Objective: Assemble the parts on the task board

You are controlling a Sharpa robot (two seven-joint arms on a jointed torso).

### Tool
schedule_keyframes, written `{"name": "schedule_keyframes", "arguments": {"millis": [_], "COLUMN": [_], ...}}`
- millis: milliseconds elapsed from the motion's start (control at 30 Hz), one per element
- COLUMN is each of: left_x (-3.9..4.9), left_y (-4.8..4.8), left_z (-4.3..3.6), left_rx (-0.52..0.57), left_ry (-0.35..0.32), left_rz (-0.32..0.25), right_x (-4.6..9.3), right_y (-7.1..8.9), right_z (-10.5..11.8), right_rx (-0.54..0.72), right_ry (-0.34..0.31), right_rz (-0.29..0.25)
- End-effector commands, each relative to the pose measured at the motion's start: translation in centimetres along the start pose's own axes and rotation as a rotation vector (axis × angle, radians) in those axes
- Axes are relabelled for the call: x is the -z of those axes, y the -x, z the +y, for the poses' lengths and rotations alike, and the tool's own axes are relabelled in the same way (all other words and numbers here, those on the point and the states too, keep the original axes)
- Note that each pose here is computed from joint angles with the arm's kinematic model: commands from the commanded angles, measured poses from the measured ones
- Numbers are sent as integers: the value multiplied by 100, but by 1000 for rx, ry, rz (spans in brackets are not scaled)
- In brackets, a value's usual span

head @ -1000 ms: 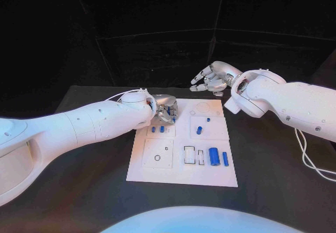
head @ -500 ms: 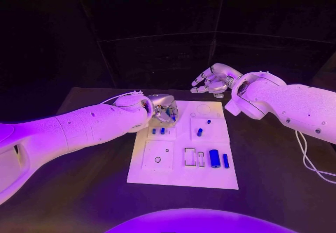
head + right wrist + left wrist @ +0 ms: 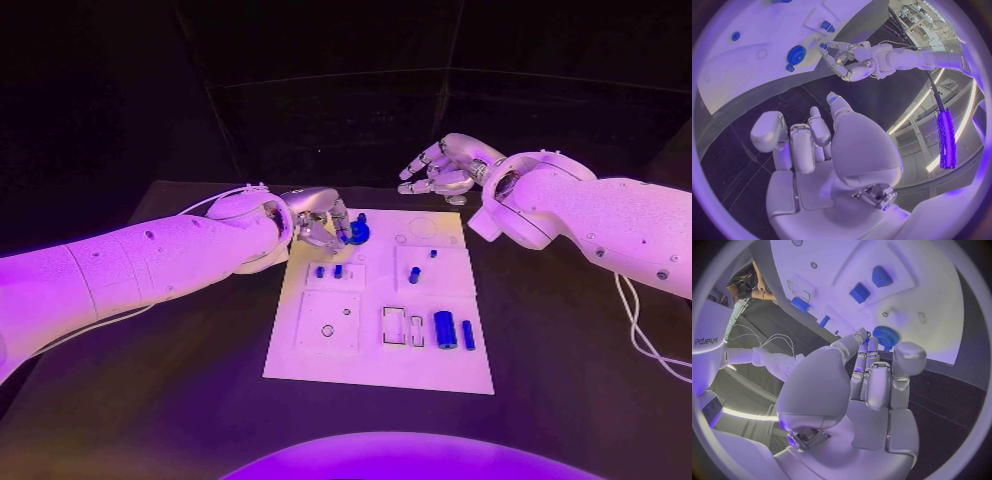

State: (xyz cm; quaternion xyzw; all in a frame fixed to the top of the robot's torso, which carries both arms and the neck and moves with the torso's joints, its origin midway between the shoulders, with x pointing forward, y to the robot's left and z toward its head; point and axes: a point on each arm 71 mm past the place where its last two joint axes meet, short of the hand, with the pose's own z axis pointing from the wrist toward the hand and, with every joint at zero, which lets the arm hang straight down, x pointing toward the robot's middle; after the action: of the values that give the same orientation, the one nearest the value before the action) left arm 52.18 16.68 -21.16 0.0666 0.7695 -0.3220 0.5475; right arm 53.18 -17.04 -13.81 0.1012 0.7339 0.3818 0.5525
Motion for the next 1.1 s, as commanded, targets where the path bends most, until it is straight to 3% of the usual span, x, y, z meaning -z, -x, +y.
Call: {"name": "schedule_keyframes", "arguments": {"millis": [33,167,367,1100], "left_x": [32,54,47,-5], "left_y": [0,-5,-28,-63], "left_z": [59,125,160,198], "left_rx": [29,29,30,20], "left_ry": [34,56,72,107], "left_rz": [29,49,72,95], "right_x": [0,-3,-6,-10], "right_y": [12,10,8,1], "right_z": [9,10,10,17], "right_rx": [3,3,3,3], "right_ry": [7,8,8,10], "right_rz": [1,2,3,4]}}
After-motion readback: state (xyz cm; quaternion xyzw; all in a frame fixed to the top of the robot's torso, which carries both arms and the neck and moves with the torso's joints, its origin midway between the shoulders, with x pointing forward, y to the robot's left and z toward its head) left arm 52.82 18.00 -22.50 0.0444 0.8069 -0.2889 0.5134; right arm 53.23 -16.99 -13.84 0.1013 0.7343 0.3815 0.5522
